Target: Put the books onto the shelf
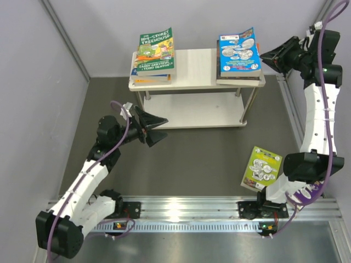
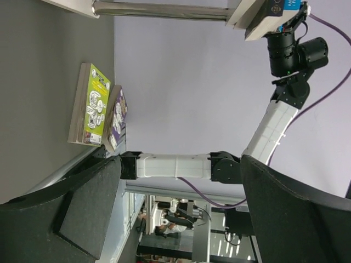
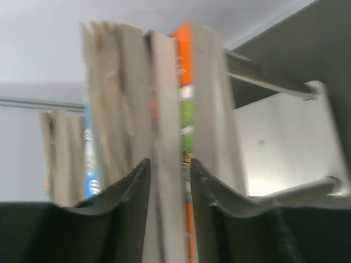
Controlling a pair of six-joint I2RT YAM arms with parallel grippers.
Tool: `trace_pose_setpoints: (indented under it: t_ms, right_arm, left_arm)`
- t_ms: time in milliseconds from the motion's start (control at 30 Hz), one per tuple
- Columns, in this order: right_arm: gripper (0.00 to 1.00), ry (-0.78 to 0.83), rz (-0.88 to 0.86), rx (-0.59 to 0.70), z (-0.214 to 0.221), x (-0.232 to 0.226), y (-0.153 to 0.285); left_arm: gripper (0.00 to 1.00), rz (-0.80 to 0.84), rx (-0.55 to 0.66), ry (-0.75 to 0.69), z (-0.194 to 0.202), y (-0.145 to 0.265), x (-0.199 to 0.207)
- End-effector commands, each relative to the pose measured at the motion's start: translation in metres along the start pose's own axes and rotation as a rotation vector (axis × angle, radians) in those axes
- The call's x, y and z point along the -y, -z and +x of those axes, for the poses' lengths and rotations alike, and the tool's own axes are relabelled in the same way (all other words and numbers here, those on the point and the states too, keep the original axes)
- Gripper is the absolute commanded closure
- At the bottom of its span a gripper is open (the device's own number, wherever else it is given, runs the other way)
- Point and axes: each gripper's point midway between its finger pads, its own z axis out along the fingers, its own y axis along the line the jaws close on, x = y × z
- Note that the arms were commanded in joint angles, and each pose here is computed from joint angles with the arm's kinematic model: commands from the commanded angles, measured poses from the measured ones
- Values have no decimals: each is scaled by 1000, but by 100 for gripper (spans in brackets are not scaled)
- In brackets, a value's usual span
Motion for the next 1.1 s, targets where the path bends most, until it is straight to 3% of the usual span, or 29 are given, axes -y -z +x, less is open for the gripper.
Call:
trace_pose_setpoints:
  t_ms: [0,33,67,100,200,233,400,533,833,1067]
  right_arm:
    - [61,49,118,101,-16,21,41]
    - [44,39,178,98,-13,36,48]
    - [39,60,217,100,-12,46,55]
    - [36,66,250,125,-14,53,69]
    - [12,30,374,115,8,90,92]
    - [0,-23,430,58,30,119,89]
    - [0,-148,584,-32,111,184,114]
    - [0,-213,748,-112,173,245,128]
    - [1,-268,961,-105,197,323,141]
    - [9,-354,1041,-113,211,382,140]
  left_arm:
    - [6,0,-25,-148,-2,-1,19]
    - [6,-7,-19,-194,-4,-1,31]
    - [6,-42,-24,-270,-6,-2,26]
    - [6,-104,-42,-258,-5,-1,15]
    - [8,-153,-83,-349,-10,-6,14]
    - [8,-183,-103,-350,-9,-8,10]
    - [10,-292,-182,-439,4,-21,-20]
    - [11,-400,-301,-427,25,-32,-57]
    - [11,-432,-388,-415,48,-27,-70]
    - [11,-462,-398,-409,55,-12,-69]
